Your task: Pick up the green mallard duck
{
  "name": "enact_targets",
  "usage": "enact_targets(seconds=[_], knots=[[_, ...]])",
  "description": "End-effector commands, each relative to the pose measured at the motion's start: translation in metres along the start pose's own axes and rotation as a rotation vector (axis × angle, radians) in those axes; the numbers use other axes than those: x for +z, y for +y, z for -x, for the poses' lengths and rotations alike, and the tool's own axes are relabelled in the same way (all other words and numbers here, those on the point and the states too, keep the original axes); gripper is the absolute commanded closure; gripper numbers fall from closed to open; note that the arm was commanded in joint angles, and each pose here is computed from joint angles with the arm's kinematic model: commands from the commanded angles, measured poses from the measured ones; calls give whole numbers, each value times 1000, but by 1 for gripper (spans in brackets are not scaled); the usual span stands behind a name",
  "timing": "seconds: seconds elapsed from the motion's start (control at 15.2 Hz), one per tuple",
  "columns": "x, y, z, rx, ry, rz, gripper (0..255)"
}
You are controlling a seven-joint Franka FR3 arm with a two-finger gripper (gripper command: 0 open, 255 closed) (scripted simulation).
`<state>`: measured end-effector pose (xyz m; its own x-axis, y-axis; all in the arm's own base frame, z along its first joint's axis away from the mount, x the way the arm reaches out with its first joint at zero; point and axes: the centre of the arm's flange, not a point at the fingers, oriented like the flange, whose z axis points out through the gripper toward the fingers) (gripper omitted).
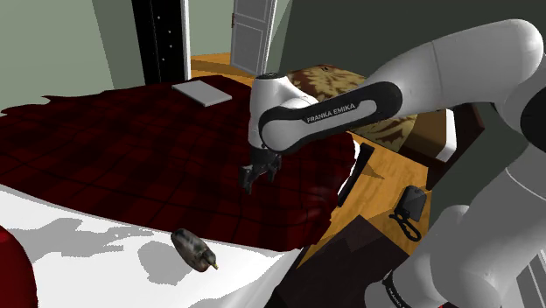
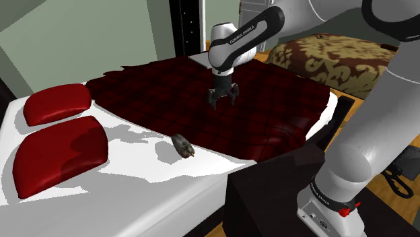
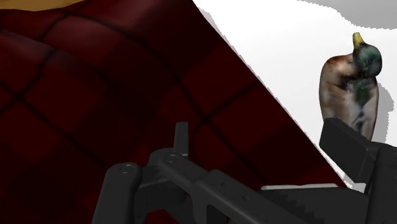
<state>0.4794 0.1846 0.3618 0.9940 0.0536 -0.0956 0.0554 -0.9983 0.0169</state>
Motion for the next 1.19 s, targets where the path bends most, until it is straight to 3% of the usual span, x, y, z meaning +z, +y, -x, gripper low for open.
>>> enact_targets(seconds=[0.0, 1.12], knots=[[13, -20, -13, -19, -5, -4, 0], [144, -184, -92, -177, -56, -28, 0]])
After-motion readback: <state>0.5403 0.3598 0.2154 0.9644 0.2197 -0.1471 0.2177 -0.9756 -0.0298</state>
